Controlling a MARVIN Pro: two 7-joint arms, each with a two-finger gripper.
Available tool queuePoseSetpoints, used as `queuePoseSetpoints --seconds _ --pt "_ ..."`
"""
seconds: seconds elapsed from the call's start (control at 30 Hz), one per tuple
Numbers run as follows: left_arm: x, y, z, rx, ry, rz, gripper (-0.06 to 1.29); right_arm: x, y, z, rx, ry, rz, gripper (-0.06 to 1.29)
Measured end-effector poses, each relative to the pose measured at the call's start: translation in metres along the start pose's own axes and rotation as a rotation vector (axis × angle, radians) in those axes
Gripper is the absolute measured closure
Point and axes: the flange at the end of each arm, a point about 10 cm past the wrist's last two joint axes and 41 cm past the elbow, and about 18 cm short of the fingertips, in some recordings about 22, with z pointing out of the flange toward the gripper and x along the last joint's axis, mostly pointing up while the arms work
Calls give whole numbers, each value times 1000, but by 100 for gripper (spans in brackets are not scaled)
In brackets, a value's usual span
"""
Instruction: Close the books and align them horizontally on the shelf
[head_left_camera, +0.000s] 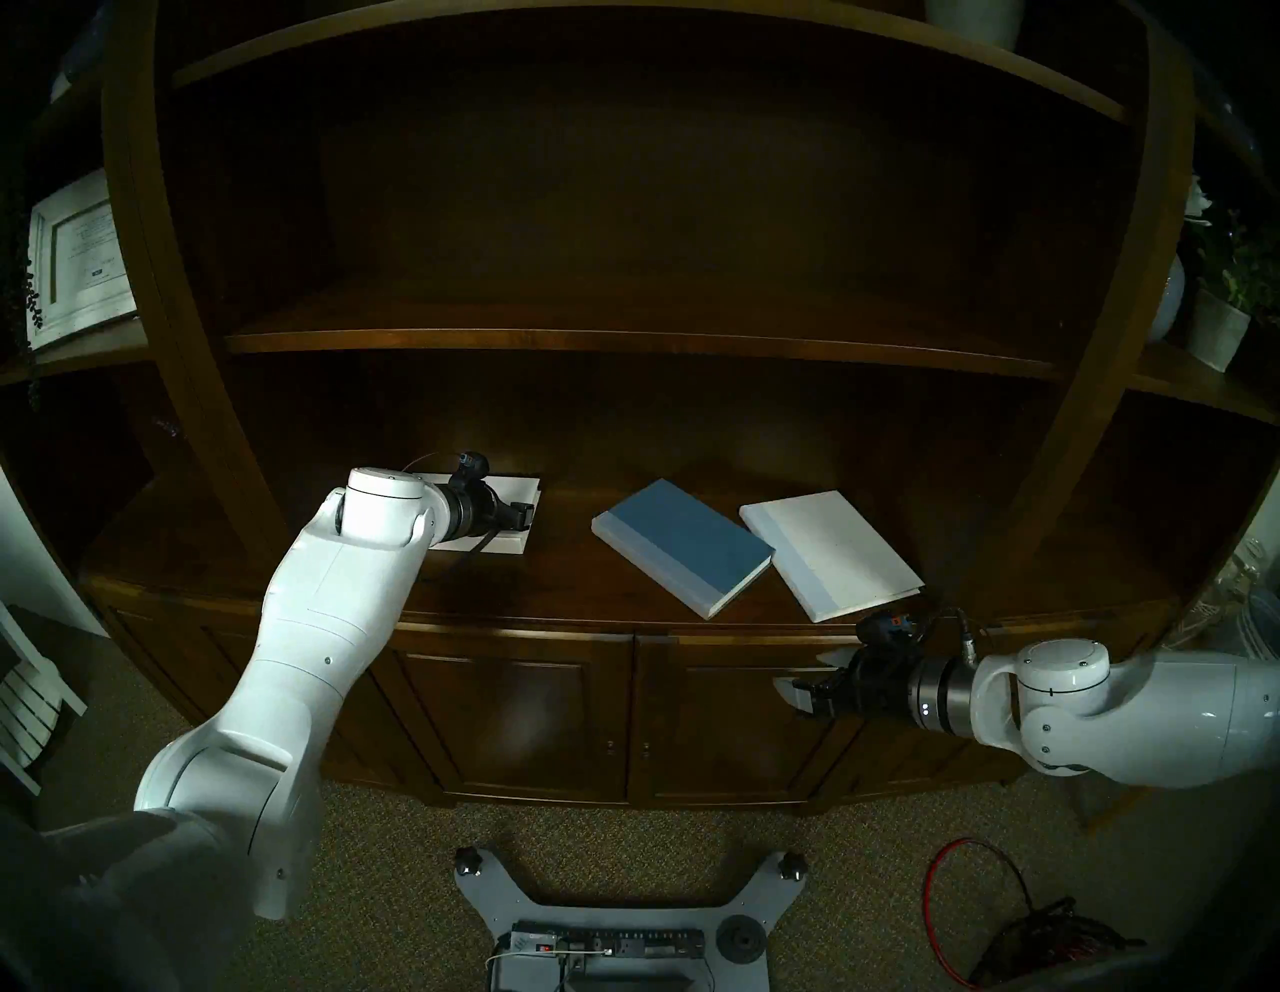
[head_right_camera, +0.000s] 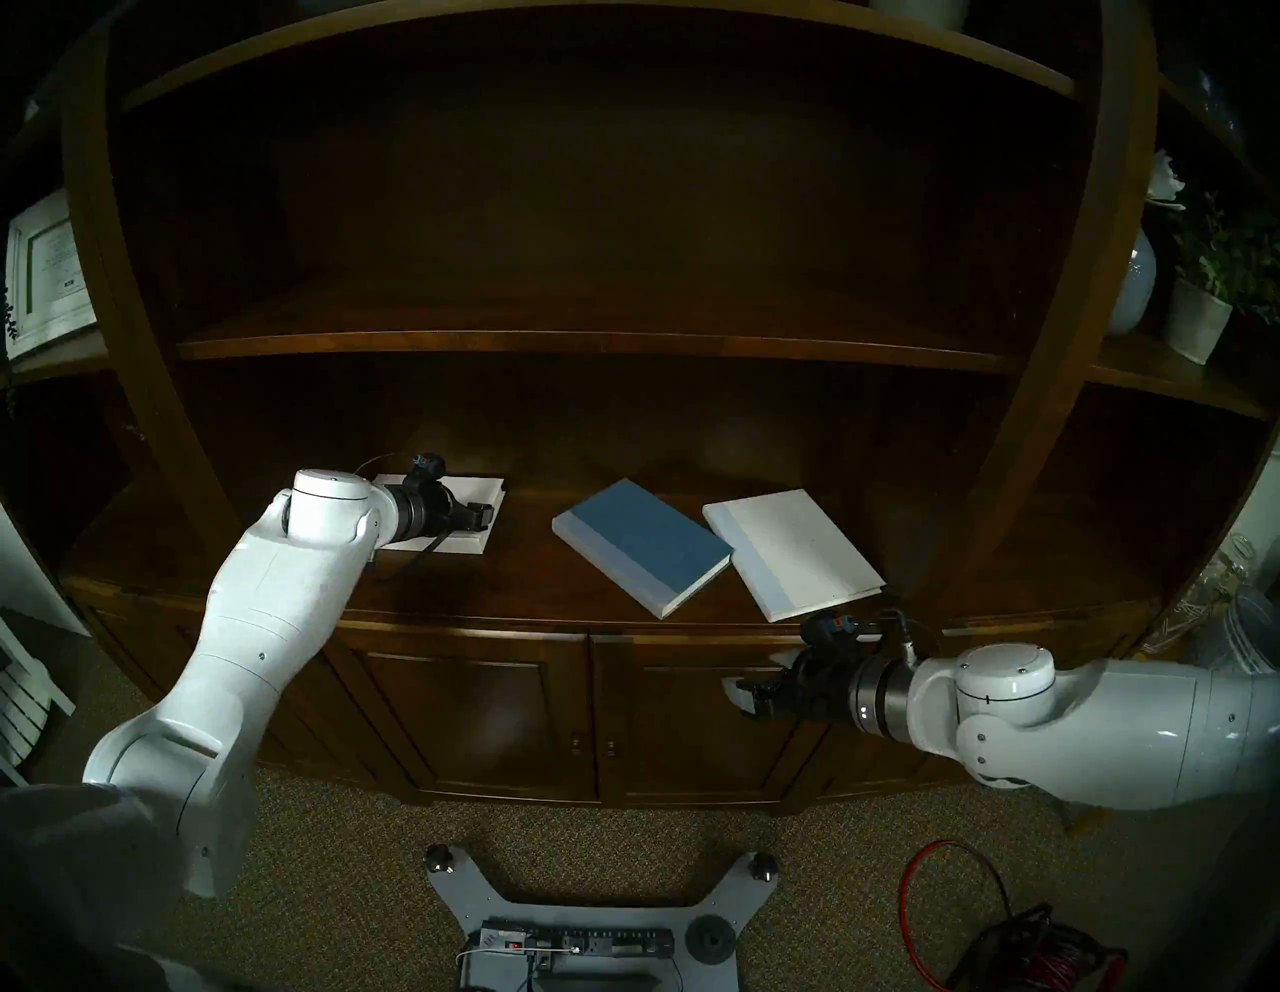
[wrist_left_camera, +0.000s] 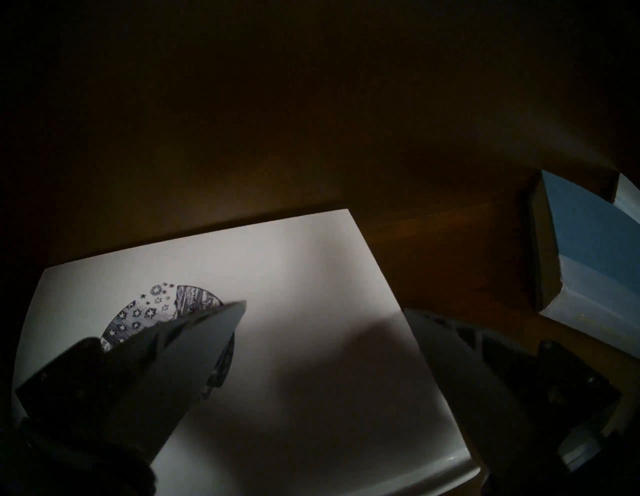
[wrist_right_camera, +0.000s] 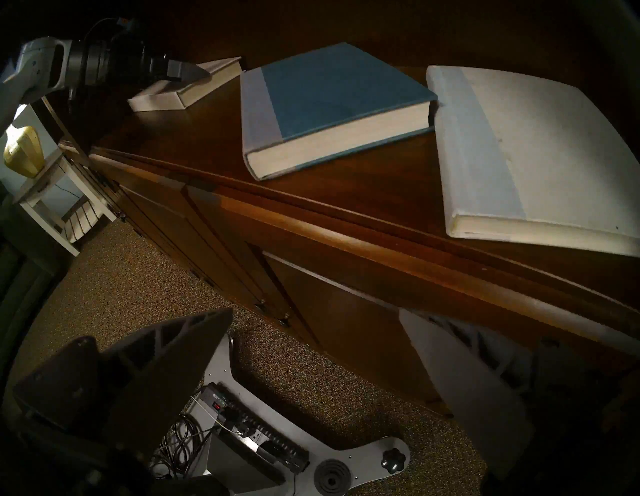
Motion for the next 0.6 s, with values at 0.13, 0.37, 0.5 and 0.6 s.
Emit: queuePoseSetpoints --seconds 0.13,0.37,0.5,0.6 --pt "1 -7 2 1 0 -6 -2 0 0 0 0 0 0 -3" --pt "3 -3 -7 -44 1 4 -2 0 0 0 0 0 0 -3" --pt "-1 7 -15 -128 -1 1 -2 0 0 0 0 0 0 -3" --pt "-1 14 -21 -189 6 2 -2 0 0 0 0 0 0 -3"
